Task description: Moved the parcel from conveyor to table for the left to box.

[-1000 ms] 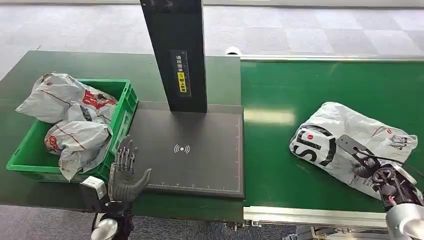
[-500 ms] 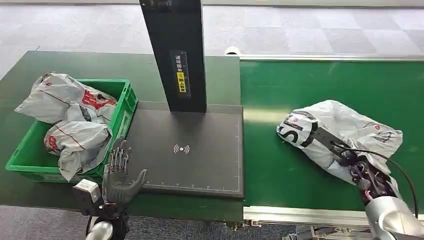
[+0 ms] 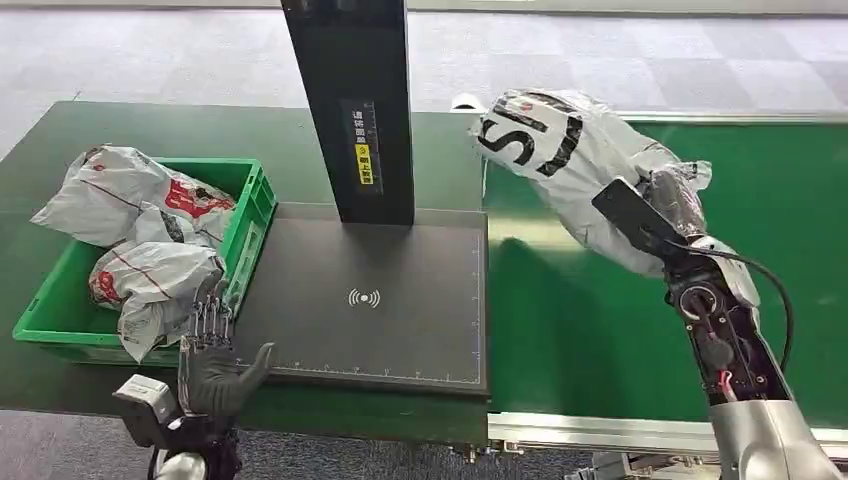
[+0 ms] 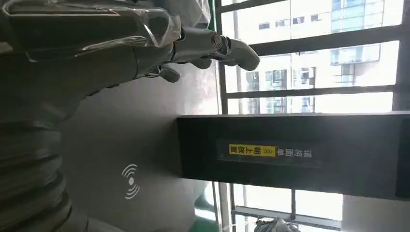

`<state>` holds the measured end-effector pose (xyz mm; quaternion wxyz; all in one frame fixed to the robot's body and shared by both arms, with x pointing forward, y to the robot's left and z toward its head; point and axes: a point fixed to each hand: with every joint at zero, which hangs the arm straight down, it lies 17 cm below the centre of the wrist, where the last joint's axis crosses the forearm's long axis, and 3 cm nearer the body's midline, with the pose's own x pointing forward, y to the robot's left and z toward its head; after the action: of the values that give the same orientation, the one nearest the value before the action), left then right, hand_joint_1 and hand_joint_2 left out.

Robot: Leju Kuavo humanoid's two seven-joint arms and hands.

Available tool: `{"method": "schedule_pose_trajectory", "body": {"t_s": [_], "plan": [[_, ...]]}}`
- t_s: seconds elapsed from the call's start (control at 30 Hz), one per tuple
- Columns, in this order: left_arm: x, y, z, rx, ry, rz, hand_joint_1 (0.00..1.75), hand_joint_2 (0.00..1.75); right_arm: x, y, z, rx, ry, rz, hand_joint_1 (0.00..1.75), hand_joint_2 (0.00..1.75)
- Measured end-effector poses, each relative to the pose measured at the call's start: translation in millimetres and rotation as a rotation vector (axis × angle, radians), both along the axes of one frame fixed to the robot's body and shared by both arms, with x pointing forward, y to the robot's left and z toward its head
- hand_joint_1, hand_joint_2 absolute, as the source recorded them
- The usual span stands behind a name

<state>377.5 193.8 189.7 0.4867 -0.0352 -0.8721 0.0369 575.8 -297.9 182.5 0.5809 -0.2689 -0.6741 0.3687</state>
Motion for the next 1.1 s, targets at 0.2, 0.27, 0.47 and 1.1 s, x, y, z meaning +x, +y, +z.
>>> {"method": "schedule_pose_trajectory", "body": {"t_s": [0.2, 0.27, 0.47, 1.1], "plan": [[7.6, 11.1, 52.4, 0.004, -0.131, 0.041, 0.00, 1.75, -43.4, 200.1, 4.8, 0.114, 0.046, 0.376, 1.75, 1.75], [7.3, 26.0, 74.8, -0.012, -0.177, 0.065, 0.00, 1.75, -82.2, 280.0, -2.0, 0.118, 0.076, 0.538, 1.75, 1.75], [2.3, 68.7, 112.0, -0.003, -0.251, 0.161, 0.00, 1.75, -184.1, 406.4, -44.5, 0.144, 0.206, 0.779, 1.75, 1.75], [6.0, 82.0, 115.2, 0.010, -0.265, 0.184, 0.00, 1.75, -169.6, 397.2, -78.4, 0.117, 0.281, 0.609, 1.75, 1.75]]}}
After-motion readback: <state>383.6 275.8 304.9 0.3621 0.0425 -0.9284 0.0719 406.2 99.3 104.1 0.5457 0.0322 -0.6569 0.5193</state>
